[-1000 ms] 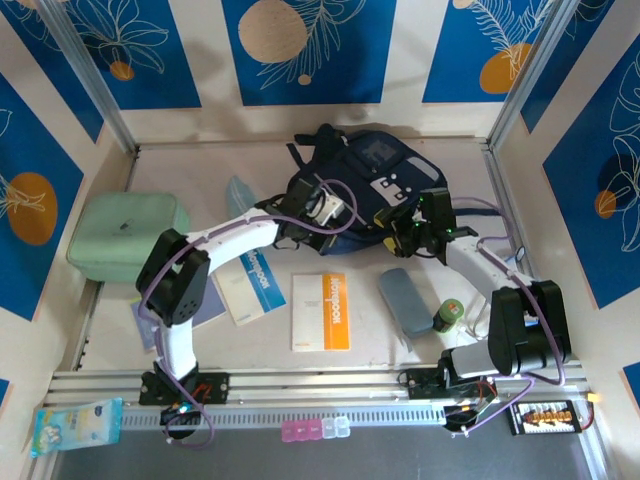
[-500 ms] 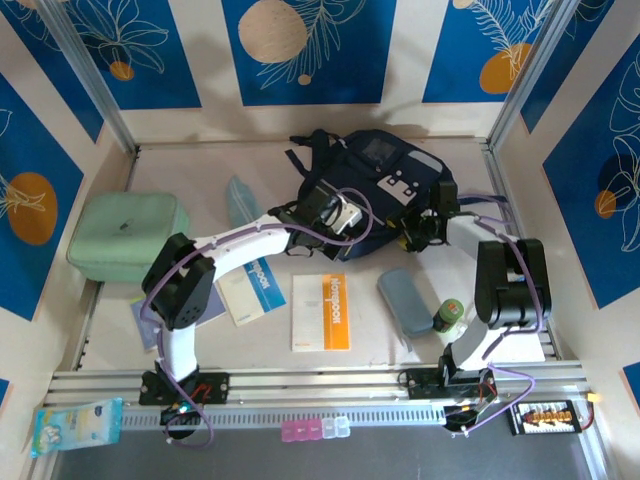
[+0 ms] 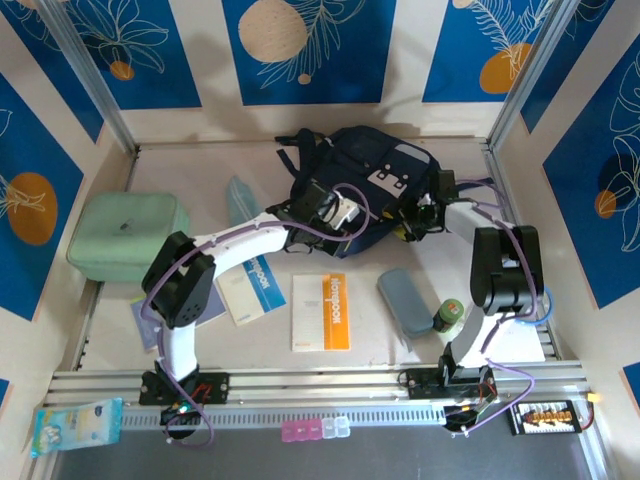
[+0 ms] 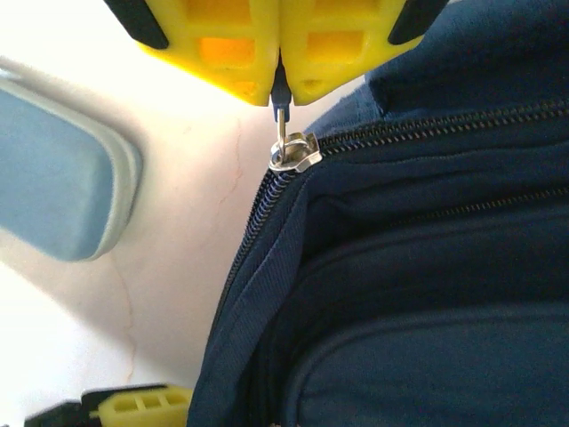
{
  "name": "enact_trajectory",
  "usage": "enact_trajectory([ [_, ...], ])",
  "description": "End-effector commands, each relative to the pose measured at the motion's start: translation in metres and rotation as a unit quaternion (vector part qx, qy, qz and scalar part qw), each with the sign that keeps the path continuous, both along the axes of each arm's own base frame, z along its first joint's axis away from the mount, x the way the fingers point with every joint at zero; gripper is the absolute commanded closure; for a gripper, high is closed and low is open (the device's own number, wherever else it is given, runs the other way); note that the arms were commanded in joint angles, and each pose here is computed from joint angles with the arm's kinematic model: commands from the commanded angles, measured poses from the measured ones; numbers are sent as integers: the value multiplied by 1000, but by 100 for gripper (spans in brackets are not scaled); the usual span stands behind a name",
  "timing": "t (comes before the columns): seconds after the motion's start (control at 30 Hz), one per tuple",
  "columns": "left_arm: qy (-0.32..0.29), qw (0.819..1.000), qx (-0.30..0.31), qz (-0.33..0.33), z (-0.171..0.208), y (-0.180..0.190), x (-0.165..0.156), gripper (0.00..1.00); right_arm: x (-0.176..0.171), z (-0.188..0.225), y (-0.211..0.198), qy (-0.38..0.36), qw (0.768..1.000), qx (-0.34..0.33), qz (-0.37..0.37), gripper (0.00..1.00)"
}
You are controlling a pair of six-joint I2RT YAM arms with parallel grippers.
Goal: Pack the student bag
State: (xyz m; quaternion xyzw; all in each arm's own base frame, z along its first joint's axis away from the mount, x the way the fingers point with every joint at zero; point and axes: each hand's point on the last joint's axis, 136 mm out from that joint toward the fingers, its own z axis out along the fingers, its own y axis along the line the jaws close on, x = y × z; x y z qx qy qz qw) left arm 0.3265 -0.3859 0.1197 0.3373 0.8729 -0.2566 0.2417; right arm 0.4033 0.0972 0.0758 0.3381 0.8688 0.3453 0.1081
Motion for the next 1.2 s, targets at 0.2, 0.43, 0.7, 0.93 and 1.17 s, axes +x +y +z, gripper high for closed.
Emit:
enact_trajectory([
  [0.2,22,995,-54,-82,24,-50,-31,100,-69,28,15,21,997,46,-56,31],
  [0.43,25,992,-59,-105,26,-59,-44,100,-74,24,41,41,997,61,-33,30],
  [0.7,13,996,-28,-89,18,-46,-42,100,-78,8,45,62,997,40,-34,67],
  [0.93,-36,988,111,-99,1,15,-32,100,-88,11,23,51,997,-25,-49,90],
  [1.17,-28,990,117,-74,7,56,-23,100,-103,12,21,51,997,-43,-37,93],
])
